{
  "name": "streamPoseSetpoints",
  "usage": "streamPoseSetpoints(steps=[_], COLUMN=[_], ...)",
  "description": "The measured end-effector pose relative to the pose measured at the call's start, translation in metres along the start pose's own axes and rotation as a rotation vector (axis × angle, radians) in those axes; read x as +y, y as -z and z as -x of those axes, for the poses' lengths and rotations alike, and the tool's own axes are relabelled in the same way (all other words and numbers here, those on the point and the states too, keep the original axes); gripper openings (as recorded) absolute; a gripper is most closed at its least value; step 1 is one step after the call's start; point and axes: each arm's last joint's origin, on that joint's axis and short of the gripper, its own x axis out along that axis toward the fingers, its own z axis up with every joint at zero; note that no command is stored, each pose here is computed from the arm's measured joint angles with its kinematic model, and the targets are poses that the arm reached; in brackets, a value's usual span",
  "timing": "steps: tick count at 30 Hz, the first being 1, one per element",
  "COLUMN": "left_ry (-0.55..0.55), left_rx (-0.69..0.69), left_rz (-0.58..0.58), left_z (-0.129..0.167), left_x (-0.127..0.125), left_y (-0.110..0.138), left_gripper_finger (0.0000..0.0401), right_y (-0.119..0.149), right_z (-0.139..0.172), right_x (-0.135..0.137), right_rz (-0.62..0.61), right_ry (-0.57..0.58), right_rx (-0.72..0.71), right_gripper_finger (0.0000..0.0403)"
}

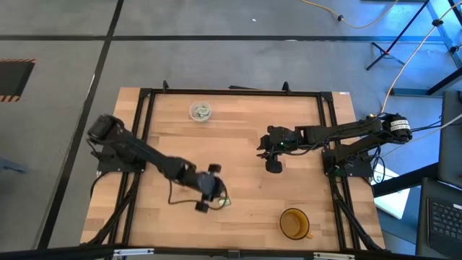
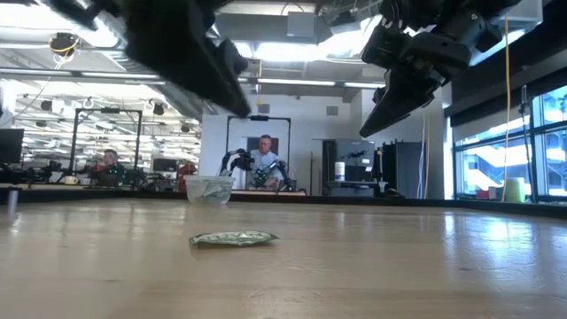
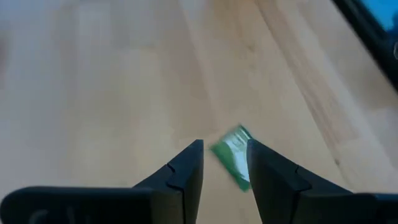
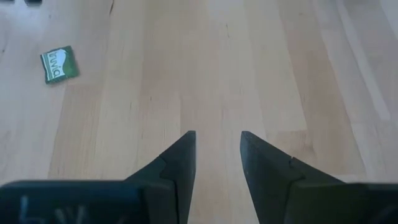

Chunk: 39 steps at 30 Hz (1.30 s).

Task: Pick and place Stevia / Truvia into bins
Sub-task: Put the truvia packet into the transparent container

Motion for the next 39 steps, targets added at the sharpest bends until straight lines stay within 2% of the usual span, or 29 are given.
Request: streamPoseSetpoints(steps=[5,10,17,25,39], left_ry=[0.013,-0.008,-0.035,-0.022,-0.008], left_rx=[0.078,0.127,0.136,0.164,0.199], left_rz=[-0.014,0.012,0.055,0.026,0.062], left_z=[-0.03,-0.049,-0.054,-0.058,-0.071], left_x=[-0.021,-0.028,-0.027,-0.027,-0.029], left_y=[0.019,0.032,0.036,0.04,0.049], left_gripper_finger=[0.0113,0.0102,0.0098,0.0082,0.0007], right_y=[0.0,0.0,0.0,0.0,0.0], right_z=[0.0,0.0,0.0,0.0,0.0], right_x=[0.0,0.0,0.0,0.0,0.0], right_rz=[-0.007,-0.033,-0.054,-0.052,-0.048], right_ry=[0.0,0.0,0.0,0.0,0.0], right_rx=[-0.003,-0.005,-0.003,-0.002,0.003], right_gripper_finger=[0.0129,0.0129,0.0129,0.0129,0.0129])
